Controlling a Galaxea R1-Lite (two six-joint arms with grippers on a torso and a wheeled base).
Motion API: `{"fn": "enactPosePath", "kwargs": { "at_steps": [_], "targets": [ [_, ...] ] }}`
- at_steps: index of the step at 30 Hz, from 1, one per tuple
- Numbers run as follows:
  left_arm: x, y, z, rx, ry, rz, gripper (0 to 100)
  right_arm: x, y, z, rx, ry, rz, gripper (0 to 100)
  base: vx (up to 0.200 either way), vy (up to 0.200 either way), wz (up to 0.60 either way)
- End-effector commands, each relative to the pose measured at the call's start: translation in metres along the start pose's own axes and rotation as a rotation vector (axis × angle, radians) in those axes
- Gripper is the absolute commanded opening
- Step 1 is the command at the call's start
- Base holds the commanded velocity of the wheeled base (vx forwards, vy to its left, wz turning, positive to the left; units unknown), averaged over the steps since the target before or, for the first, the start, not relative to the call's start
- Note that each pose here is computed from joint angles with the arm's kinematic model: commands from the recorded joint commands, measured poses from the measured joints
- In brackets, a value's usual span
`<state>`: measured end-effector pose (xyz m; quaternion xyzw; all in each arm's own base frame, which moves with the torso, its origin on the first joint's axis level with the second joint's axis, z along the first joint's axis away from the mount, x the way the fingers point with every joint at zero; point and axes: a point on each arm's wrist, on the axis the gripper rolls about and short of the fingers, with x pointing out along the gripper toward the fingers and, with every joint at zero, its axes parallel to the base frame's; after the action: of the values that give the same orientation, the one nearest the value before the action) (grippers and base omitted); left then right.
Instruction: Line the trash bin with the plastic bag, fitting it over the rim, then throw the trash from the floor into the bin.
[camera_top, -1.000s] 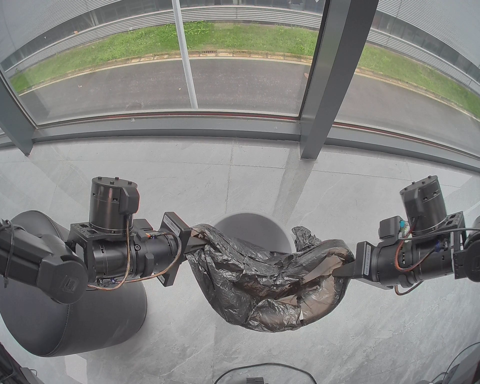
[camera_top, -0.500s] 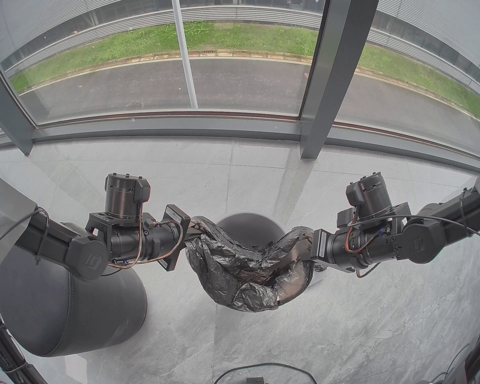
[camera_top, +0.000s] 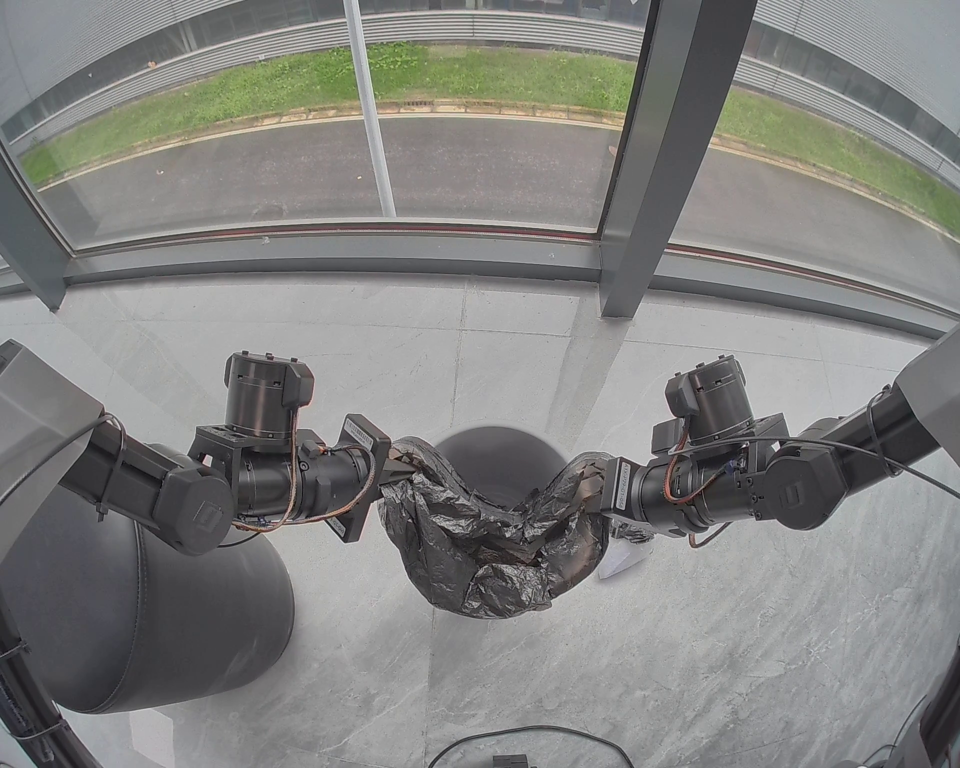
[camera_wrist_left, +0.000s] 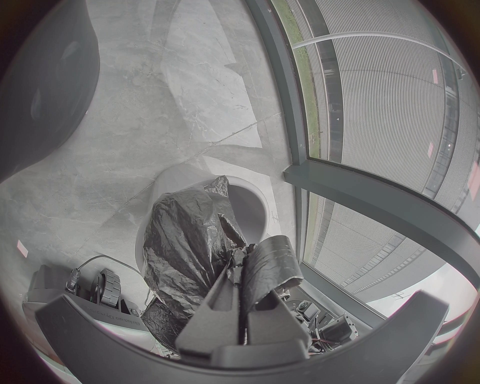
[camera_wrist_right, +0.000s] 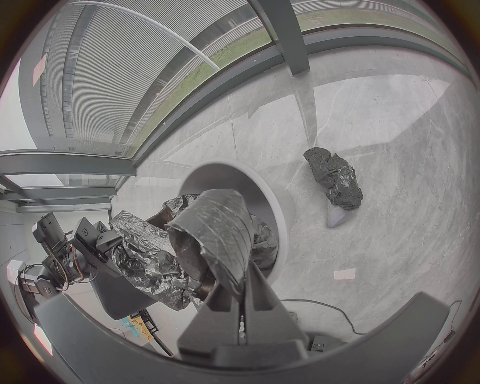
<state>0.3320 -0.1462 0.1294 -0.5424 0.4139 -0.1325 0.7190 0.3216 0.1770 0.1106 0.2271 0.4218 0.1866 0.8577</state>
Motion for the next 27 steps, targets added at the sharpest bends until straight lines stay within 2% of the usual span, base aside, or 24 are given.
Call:
{"fn": "enactPosePath", "kwargs": {
  "at_steps": [1,7,16,27],
  "targets": [
    [0.002,-0.003,0.003,0.002,-0.001,-0.013,0,0.01,0.0,0.004,-0.002,-0.001,0.0,0,0.0,0.0,0.0],
    [0.006,-0.002,0.005,0.002,-0.002,-0.008,0,0.017,-0.002,0.002,-0.019,0.011,-0.003,0,0.0,0.0,0.0],
    [0.008,0.018,-0.001,-0.022,0.02,0.058,0,0.012,-0.015,-0.021,-0.012,0.083,-0.045,0,0.0,0.0,0.0],
    [-0.004,0.012,-0.009,-0.012,0.028,0.042,0,-0.004,-0.01,-0.02,-0.016,0.06,-0.024,0,0.0,0.0,0.0]
  ]
}}
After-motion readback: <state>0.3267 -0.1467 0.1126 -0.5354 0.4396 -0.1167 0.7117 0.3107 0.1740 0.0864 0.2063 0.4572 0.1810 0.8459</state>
